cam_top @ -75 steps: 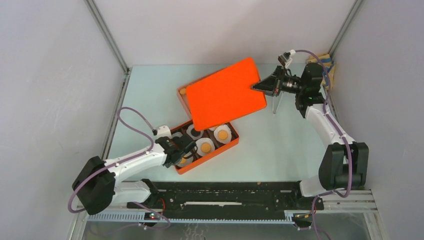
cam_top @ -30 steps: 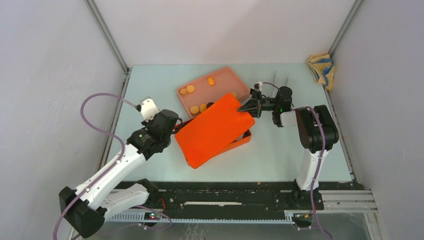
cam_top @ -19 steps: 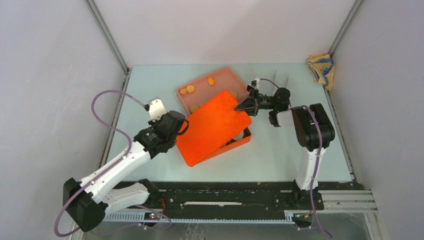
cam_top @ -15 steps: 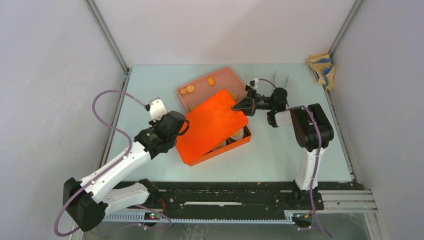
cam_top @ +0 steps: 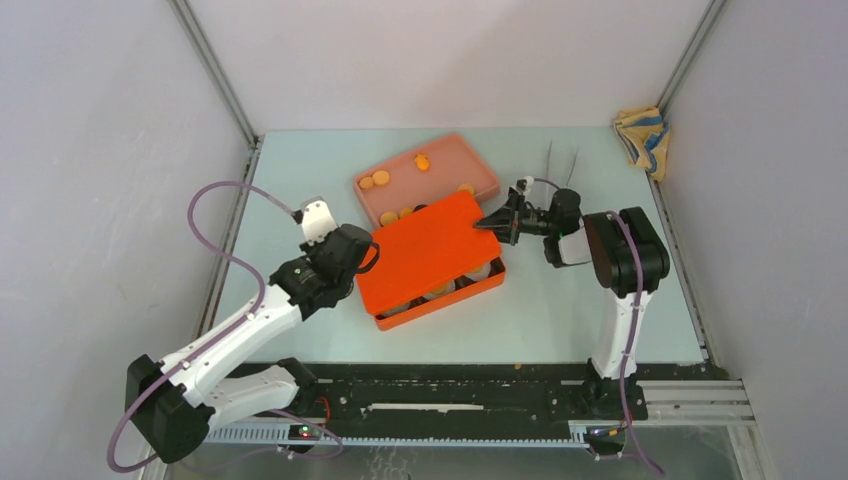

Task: Pack the cookies

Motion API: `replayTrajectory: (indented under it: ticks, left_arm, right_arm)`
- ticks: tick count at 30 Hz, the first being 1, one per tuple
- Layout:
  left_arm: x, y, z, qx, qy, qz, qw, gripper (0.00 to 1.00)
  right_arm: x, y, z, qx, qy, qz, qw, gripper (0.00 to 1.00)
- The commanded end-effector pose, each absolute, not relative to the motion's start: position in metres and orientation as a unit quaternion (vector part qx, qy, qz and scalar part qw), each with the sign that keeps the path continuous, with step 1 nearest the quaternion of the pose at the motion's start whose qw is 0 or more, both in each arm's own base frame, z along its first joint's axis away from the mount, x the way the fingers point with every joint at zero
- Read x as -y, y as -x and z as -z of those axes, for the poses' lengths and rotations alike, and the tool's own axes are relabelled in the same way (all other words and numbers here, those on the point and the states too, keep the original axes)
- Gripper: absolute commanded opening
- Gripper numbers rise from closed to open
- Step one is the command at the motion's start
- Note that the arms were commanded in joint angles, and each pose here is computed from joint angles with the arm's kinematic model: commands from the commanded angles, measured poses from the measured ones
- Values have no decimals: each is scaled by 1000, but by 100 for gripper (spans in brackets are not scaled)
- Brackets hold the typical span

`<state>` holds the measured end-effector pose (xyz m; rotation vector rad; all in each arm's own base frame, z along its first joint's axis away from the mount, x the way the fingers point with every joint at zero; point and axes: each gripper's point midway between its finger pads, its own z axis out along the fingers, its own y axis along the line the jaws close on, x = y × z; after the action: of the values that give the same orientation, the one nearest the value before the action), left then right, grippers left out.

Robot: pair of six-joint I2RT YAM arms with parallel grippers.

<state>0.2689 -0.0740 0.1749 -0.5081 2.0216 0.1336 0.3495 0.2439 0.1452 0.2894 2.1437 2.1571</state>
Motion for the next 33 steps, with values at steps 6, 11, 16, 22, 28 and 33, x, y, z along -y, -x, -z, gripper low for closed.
replayTrajectory:
  ticks: [6,11,16,22,28,33]
  left_arm:
    - [106,-259,-165,-852,174,-5,493,0]
    - [120,-256,-150,-867,154,-4,473,0]
    - [129,-251,-145,-874,144,2,464,0]
    - [138,-250,-141,-877,137,16,459,0]
    - [156,-252,-131,-885,114,25,451,0]
    - [168,-255,-115,-892,101,29,440,0]
  right_arm:
    - [-204,-364,-125,-710,-108,-692,70,0]
    - [-201,-355,-111,-718,-113,-686,31,0]
    - [-205,-342,-121,-722,-93,-685,28,0]
    - [-199,-322,-112,-751,-91,-653,26,0]
    - [-183,-326,-99,-766,-119,-631,42,0]
    - [-172,-330,-87,-768,-144,-622,40,0]
